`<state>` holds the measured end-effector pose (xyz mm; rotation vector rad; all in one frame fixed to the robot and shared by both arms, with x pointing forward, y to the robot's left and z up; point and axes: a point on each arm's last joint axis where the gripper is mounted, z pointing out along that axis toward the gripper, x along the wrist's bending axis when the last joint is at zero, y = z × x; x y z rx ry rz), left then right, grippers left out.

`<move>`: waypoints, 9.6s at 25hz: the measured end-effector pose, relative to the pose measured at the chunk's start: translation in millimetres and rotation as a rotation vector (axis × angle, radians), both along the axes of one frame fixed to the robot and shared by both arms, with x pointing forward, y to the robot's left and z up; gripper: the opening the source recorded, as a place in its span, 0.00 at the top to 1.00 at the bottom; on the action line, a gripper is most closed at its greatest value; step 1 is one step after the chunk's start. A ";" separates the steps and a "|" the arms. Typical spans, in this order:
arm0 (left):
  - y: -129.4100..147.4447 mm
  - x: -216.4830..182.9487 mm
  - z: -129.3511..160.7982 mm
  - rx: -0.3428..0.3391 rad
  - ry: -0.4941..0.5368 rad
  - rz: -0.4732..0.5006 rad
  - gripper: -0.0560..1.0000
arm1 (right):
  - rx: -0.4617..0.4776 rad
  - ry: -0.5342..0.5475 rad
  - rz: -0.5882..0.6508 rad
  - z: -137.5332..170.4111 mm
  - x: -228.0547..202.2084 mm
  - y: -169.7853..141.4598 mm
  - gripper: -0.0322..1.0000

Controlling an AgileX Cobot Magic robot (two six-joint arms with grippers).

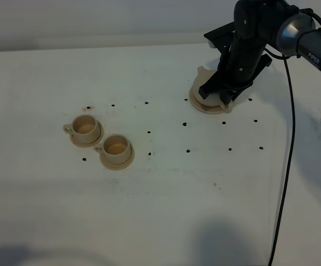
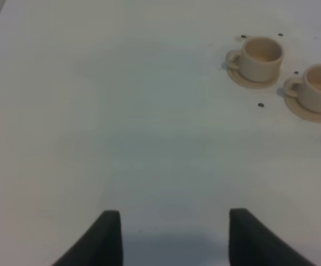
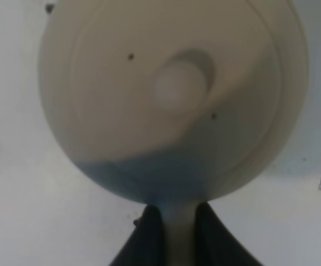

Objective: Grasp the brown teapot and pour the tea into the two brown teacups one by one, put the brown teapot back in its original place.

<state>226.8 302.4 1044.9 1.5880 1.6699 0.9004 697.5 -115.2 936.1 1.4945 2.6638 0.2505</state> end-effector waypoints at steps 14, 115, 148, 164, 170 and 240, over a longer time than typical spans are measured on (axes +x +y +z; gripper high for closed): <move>0.0 0.0 0.0 0.000 0.000 0.000 0.55 | 0.032 -0.034 0.017 20.9 6.1 4.9 0.88; 0.0 0.0 0.0 0.003 0.000 -0.002 0.55 | -0.673 -0.552 1.233 5.8 -98.6 211.6 0.88; 0.0 0.0 0.0 0.003 0.000 -0.002 0.55 | -0.835 -0.663 1.300 15.4 -108.8 225.9 0.88; 0.0 0.0 0.0 0.003 0.000 -0.002 0.55 | -0.899 -0.691 1.328 19.0 -105.9 225.6 0.88; 0.0 0.0 0.0 0.003 0.000 -0.002 0.55 | -0.914 -0.691 1.343 19.4 -105.6 225.5 0.88; 0.0 0.0 0.0 0.004 0.000 -0.003 0.55 | -0.796 -0.668 1.200 15.4 -117.2 230.2 0.88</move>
